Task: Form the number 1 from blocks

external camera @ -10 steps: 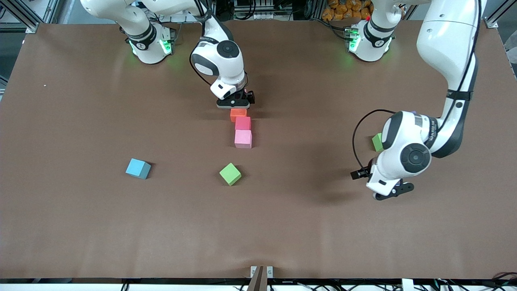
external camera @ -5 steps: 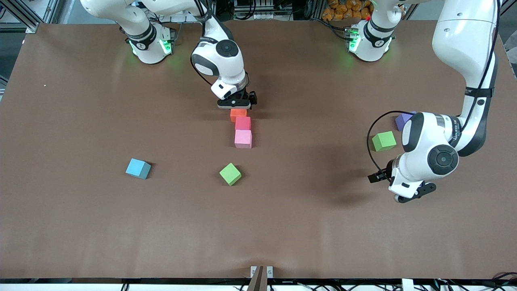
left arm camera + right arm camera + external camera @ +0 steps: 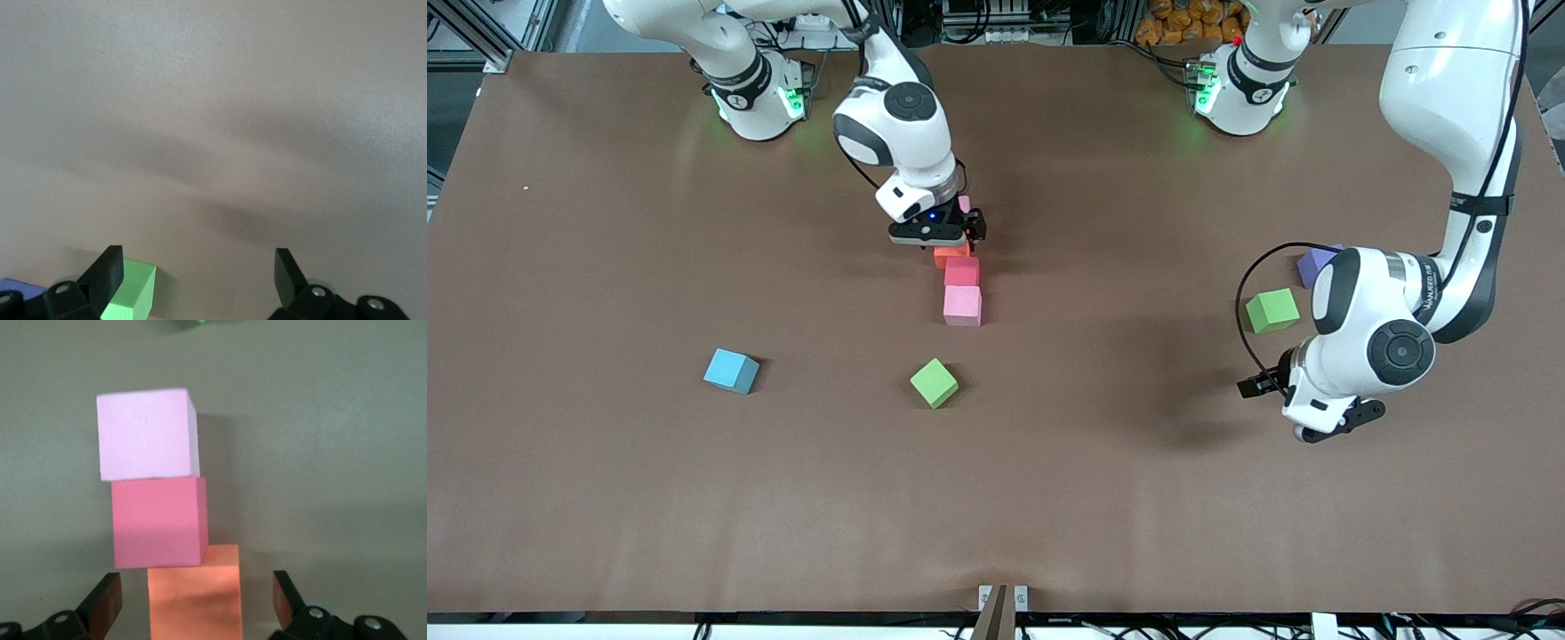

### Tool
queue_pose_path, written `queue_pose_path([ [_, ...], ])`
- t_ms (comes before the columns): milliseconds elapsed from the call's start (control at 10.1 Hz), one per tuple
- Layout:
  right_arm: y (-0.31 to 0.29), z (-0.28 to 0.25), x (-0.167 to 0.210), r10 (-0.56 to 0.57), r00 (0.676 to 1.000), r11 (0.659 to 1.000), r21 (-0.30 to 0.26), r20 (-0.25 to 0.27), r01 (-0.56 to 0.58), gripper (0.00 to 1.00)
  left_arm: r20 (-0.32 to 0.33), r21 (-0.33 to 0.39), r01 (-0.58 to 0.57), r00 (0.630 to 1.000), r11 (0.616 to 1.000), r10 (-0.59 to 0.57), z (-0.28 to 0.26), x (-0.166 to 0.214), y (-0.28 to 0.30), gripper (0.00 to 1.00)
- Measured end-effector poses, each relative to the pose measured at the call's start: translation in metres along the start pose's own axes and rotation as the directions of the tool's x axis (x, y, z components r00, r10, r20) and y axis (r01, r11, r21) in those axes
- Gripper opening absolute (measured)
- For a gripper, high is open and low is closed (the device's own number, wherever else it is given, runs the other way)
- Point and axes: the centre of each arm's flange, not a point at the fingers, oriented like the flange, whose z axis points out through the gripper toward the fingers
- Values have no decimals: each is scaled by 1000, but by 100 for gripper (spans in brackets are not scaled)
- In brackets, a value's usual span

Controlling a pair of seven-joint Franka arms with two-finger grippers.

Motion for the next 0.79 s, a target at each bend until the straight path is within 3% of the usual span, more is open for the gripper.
queue_pose_path([
  [296, 41, 5, 20, -64, 998, 997, -40, 14, 65, 100, -21, -8, 1, 1000, 1000, -1, -16, -1, -1, 100],
  [790, 58, 19, 13, -103, 994, 992, -68, 46, 106, 100, -26, 33, -52, 998, 998, 53, -9, -12, 15, 100],
])
